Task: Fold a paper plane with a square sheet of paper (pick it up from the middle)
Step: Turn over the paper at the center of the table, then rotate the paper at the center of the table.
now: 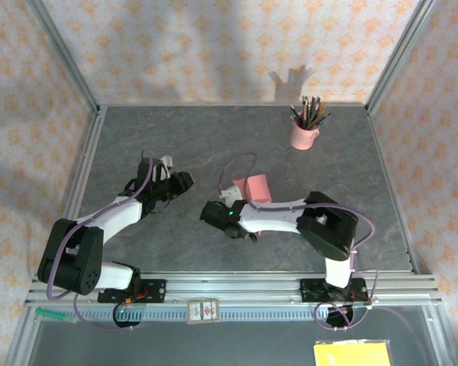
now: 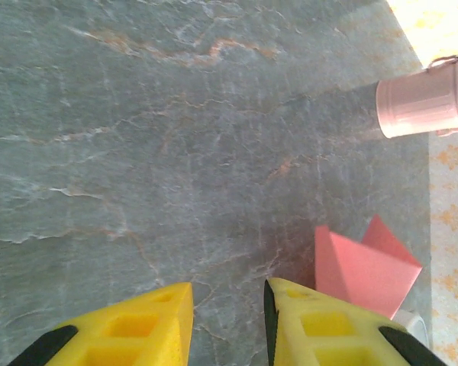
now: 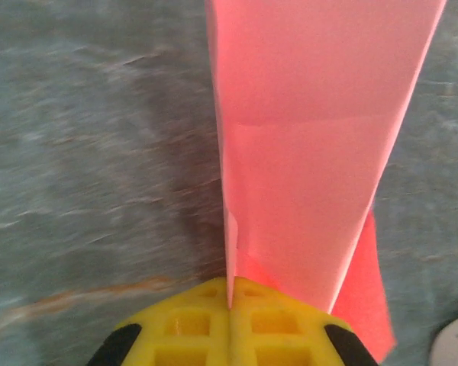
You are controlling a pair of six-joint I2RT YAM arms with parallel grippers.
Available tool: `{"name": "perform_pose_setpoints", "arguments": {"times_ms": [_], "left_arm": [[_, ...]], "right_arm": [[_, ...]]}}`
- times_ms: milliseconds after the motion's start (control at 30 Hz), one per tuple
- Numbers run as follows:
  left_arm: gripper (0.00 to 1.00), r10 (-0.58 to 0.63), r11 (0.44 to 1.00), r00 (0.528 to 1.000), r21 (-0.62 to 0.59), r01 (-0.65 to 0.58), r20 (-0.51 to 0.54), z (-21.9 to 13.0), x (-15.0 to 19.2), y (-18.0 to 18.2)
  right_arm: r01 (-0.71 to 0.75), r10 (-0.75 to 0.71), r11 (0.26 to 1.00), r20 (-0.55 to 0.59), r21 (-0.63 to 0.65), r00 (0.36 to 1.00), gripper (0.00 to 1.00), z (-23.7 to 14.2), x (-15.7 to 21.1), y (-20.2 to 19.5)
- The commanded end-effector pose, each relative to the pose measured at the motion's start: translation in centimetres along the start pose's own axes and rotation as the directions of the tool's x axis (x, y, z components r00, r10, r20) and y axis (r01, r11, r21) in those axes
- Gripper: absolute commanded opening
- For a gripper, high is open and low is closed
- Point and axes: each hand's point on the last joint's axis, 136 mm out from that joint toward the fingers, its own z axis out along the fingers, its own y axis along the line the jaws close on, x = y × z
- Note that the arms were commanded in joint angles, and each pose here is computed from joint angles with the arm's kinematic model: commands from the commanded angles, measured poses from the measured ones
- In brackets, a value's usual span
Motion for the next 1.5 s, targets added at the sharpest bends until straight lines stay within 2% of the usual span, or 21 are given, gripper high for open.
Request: {"name": "perform_pose_setpoints", "arguments": {"times_ms": [0, 167, 300, 500, 700, 833, 1067, 1467], "left_arm": [[0.32, 0.032, 0.999, 0.999, -0.028, -0.031, 0.03, -0.4, -1.1, 0.2], [0.32, 0.032, 0.999, 0.999, -0.006, -0.032, 0.023, -0.5, -1.0, -0.2], [0.32, 0.02, 0.999, 1.0, 0.029, -0.02, 0.012, -0.6, -0.7, -0.7], [0.32, 0.004, 0.997, 1.0, 0.079, -0.003, -0.016, -0.5, 0.5, -1.6], [0.32, 0.022, 0.994, 0.997, 0.109, -0.013, -0.08, 0.0, 3.5, -3.3], [0.3, 0.035, 0.992, 0.99, 0.122, -0.018, -0.137, 0.5, 6.2, -4.0], [0.23, 0.028, 0.993, 0.979, 0.118, -0.004, -0.202, 1.3, 9.2, -3.8], [0.1, 0.024, 0.994, 0.966, 0.113, 0.005, -0.257, 2.8, 11.3, -3.1]], "right_arm": [[-0.061, 0.061, 0.998, 0.009, -0.006, 0.998, 0.09, -0.5, -0.3, 1.8], [-0.099, 0.099, 0.991, -0.004, -0.093, 0.995, 0.22, -1.1, -1.1, 4.3], [-0.144, 0.148, 0.967, 0.004, -0.208, 0.989, 0.28, -3.7, -2.8, 4.7], [-0.188, 0.193, 0.91, -0.025, -0.37, 0.981, 0.28, -7.0, -3.0, 2.0], [-0.29, 0.279, 0.776, -0.108, -0.56, 0.954, 0.26, -6.3, -2.3, -1.2], [-0.355, 0.327, 0.719, -0.16, -0.598, 0.931, 0.2, -4.0, -1.3, -2.5], [-0.35, 0.301, 0.734, -0.183, -0.582, 0.936, 0.13, -1.4, -0.1, -2.0], [-0.391, 0.305, 0.677, -0.245, -0.624, 0.92, 0.09, -1.0, 0.5, 0.0]]}}
